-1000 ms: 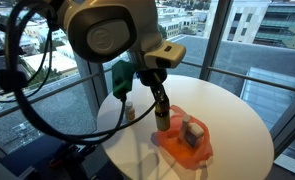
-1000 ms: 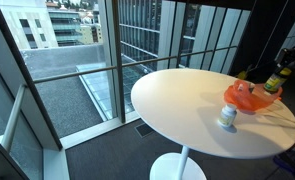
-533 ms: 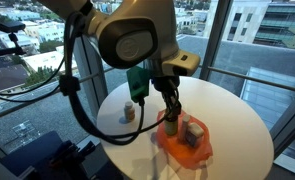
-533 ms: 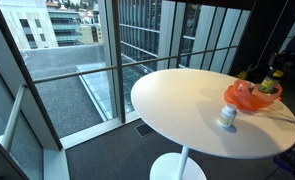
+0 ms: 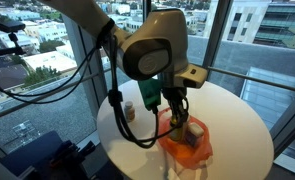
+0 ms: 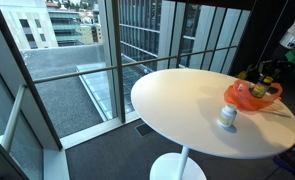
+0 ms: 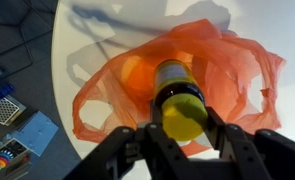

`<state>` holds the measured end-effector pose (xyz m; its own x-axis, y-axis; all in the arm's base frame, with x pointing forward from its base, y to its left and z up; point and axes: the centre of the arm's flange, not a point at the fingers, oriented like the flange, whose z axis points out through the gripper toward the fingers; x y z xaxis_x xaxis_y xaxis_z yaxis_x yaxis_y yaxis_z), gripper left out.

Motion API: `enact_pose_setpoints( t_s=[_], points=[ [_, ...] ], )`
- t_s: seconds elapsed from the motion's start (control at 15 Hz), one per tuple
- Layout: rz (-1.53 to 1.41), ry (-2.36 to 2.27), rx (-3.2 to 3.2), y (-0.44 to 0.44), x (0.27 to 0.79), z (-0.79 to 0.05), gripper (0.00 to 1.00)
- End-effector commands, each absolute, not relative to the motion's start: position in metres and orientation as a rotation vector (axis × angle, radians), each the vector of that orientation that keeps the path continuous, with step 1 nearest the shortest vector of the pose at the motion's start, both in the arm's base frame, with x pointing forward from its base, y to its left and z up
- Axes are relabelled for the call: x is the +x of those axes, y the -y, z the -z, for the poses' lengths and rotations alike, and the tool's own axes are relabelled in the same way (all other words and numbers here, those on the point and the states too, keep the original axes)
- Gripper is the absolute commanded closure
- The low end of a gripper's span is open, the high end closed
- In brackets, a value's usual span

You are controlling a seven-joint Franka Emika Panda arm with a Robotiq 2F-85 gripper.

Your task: Put the yellow and black container in the orange plastic bag

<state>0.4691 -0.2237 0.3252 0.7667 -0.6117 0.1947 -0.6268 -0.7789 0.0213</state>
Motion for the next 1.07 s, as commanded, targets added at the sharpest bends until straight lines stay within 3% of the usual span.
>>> enact_pose_setpoints(
  t_s=[0.0, 0.87, 1.0],
  points=[
    [-0.278, 1.011, 2.878, 0.223, 0.49, -0.314, 0.81],
    [-0.281, 0.973, 2.913, 0.205, 0.499, -0.275, 0.81],
    [-0.284, 0.983, 2.912, 0.208, 0.496, -0.276, 0.75]
  ],
)
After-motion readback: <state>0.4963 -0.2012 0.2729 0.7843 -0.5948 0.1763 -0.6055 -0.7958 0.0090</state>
